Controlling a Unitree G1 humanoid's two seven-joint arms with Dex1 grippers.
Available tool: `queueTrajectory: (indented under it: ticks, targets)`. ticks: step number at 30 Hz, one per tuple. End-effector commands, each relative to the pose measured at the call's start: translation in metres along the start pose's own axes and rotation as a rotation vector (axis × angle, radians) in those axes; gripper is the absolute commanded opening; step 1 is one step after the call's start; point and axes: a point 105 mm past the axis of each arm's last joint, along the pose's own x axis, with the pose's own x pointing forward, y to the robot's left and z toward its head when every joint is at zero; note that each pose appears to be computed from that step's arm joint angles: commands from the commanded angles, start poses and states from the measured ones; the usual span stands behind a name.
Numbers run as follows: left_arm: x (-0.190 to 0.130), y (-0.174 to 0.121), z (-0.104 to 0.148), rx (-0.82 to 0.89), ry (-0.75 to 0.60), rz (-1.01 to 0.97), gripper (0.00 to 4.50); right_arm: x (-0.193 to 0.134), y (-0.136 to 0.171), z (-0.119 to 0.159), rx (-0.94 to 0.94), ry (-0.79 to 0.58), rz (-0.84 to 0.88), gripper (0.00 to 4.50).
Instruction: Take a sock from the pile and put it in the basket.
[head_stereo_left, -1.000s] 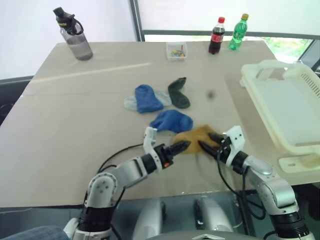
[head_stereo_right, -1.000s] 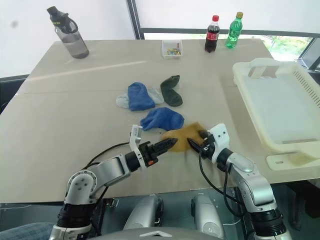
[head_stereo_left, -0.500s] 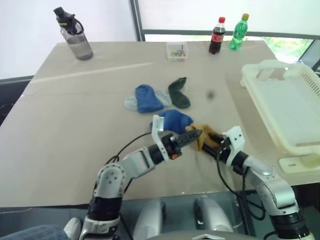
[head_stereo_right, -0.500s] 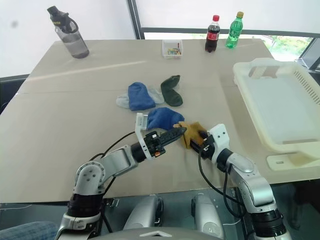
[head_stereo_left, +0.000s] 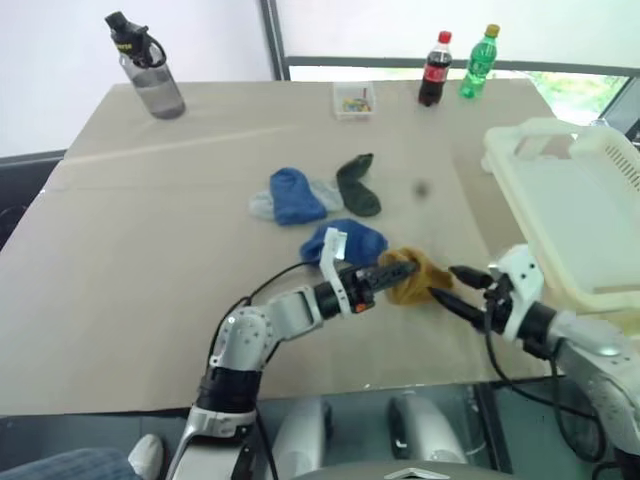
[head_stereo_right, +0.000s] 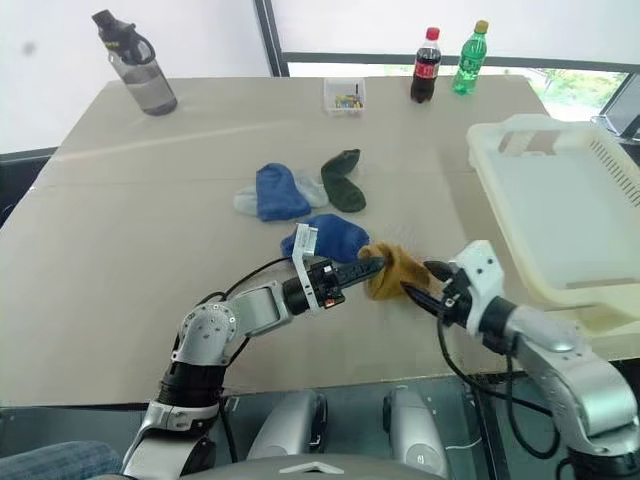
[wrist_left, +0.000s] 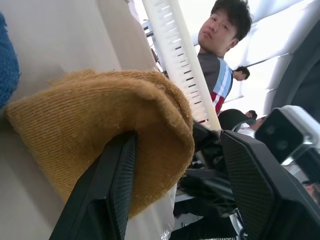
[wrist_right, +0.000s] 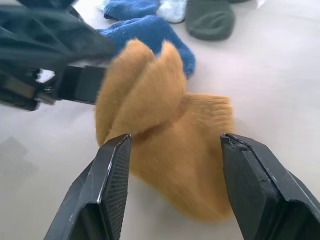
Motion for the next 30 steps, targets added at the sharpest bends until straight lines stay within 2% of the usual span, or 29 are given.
queueTrajectory:
  ticks: [1,9,15,16,17,19,20,21,30]
  targets:
    - [0.009,-0.001,-0.006,0.024,0.051,-0.026,2.8,-0.021,-0.017,0.016,-0.011,-0.042,-0.063,2.9]
    - [0.026,0.004,-0.007,0.013,0.065,-0.031,2.8,-0.029,-0.034,0.005,0.149,-0.002,-0.195,2.9]
    - [0.031,0.006,-0.012,0.012,0.077,-0.033,2.8,-0.03,-0.036,0.008,0.132,0.009,-0.213,2.9]
    - [0.032,0.006,-0.012,0.012,0.082,-0.036,3.09,-0.031,-0.036,0.008,0.131,0.012,-0.213,2.9]
    - [0.032,0.006,-0.013,0.013,0.085,-0.039,3.33,-0.032,-0.037,0.008,0.13,0.013,-0.216,3.14]
    - [0.032,0.004,-0.014,0.006,0.093,-0.053,3.96,-0.035,-0.04,0.009,0.147,0.01,-0.23,3.71]
    - [0.032,0.004,-0.014,0.004,0.094,-0.058,4.43,-0.036,-0.041,0.009,0.159,0.005,-0.229,4.17]
    - [0.032,0.004,-0.014,0.0,0.094,-0.062,4.49,-0.037,-0.042,0.01,0.167,0.001,-0.234,4.41]
    - [0.03,-0.001,-0.014,-0.045,0.1,-0.125,4.49,-0.03,-0.05,-0.007,0.301,0.029,-0.299,4.41]
